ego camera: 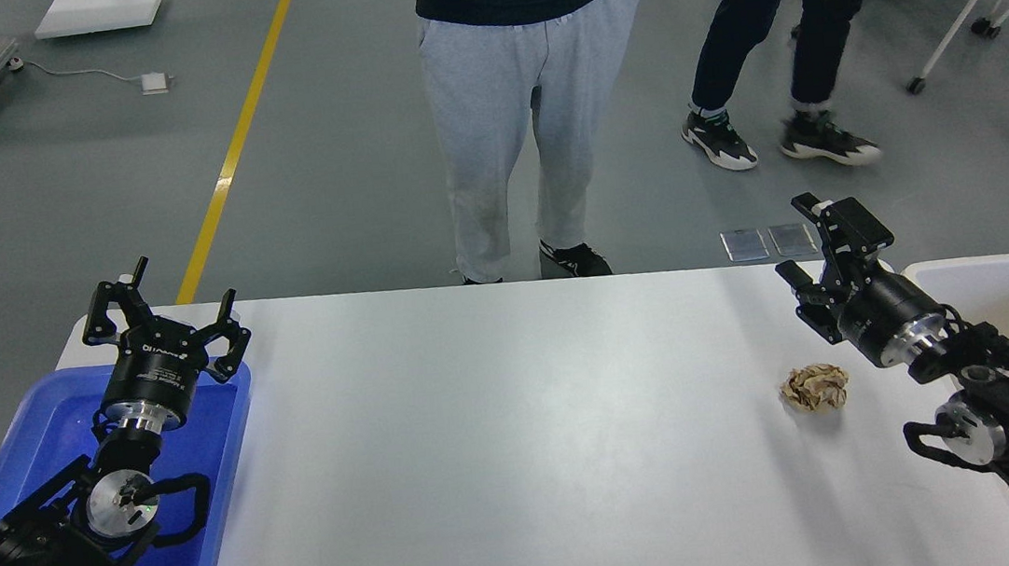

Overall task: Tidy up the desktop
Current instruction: 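Move the right gripper down toward the crumpled tan wrapper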

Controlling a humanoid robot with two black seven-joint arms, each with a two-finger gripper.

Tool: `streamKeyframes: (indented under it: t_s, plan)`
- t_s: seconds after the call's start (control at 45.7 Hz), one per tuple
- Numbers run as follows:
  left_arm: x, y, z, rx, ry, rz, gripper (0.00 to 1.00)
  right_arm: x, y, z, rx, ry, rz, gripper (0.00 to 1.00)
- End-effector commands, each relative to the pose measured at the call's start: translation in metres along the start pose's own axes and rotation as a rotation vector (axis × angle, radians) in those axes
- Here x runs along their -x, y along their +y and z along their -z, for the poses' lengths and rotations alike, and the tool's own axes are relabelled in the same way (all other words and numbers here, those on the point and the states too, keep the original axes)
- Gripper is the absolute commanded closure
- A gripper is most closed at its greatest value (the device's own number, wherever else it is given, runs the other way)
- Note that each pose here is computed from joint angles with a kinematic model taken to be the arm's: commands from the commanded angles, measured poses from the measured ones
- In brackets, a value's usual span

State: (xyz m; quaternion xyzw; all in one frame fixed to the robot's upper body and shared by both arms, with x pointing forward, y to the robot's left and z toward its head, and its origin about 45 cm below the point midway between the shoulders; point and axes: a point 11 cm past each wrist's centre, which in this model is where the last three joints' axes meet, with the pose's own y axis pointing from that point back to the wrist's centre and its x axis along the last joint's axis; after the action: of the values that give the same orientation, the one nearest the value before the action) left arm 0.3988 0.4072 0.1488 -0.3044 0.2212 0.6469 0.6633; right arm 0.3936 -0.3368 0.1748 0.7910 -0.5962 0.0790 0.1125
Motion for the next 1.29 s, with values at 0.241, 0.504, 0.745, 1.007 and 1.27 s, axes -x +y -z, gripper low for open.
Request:
streamKeyframes:
  t_s: [0.241,0.504,0.745,1.007,1.27]
  plan:
    - [0.0,0.0,0.001,0.0,0.001,0.0,0.0,-0.039,0.01,0.007,0.221,0.595,0.195,0.0]
    - [0.0,0.0,0.001,-0.001,0.0,0.001,0.0,-0.031,0.009,-0.005,0.418,0.645,0.202,0.0]
    - [0.0,0.0,0.0,-0.001,-0.001,0.0,0.0,-0.028,0.02,-0.034,0.539,0.763,0.255,0.0]
    - [0.0,0.0,0.0,-0.001,-0.001,0.0,0.0,-0.024,0.017,-0.049,0.515,0.867,0.183,0.0]
    - [0.0,0.0,0.0,-0.001,-0.001,0.0,0.0,-0.011,0.022,-0.066,0.536,0.886,0.225,0.01]
